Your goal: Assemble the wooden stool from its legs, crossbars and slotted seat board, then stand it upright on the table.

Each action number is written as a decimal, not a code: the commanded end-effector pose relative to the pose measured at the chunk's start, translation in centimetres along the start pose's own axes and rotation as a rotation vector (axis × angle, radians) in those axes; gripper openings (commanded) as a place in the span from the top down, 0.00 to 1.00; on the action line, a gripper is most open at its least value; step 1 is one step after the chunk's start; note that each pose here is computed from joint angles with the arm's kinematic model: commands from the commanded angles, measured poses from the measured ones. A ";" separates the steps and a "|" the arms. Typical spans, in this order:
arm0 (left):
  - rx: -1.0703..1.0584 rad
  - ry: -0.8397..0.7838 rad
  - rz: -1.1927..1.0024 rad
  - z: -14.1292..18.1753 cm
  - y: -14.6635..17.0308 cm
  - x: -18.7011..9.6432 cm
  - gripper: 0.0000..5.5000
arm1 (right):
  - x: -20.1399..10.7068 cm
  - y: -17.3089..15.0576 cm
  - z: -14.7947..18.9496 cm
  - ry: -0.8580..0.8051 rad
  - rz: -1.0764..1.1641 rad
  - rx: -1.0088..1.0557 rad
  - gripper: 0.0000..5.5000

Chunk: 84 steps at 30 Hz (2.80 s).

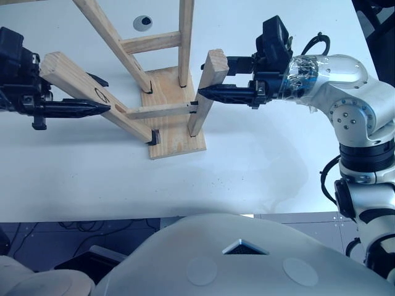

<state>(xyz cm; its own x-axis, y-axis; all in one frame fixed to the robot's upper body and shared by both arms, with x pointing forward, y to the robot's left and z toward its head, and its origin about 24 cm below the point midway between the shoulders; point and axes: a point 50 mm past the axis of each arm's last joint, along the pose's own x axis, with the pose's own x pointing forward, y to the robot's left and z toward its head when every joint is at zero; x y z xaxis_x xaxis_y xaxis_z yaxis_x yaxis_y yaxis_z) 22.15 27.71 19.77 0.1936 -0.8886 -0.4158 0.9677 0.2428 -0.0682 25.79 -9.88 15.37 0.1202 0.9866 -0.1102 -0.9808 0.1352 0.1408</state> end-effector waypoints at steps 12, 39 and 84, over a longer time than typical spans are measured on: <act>-0.061 0.061 0.068 -4.3 -1.0 -0.8 0.63 | -0.4 -0.1 -3.6 0.149 -0.054 0.141 0.61; 0.118 0.125 0.021 -1.2 -0.5 2.9 0.63 | 0.8 1.7 -3.5 0.165 0.011 0.101 0.61; 0.092 0.157 0.116 -1.0 2.5 7.6 0.63 | 2.3 -1.7 10.2 -0.608 -0.113 0.233 0.36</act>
<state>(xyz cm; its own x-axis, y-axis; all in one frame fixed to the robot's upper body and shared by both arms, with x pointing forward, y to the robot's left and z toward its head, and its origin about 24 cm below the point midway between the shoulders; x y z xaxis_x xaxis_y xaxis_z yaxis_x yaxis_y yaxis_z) 26.13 22.31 17.62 0.3244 -0.7948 -0.5130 0.9454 0.2907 0.1474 29.21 -7.08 23.70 0.3244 0.8668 0.3786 -0.9074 0.1722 0.3834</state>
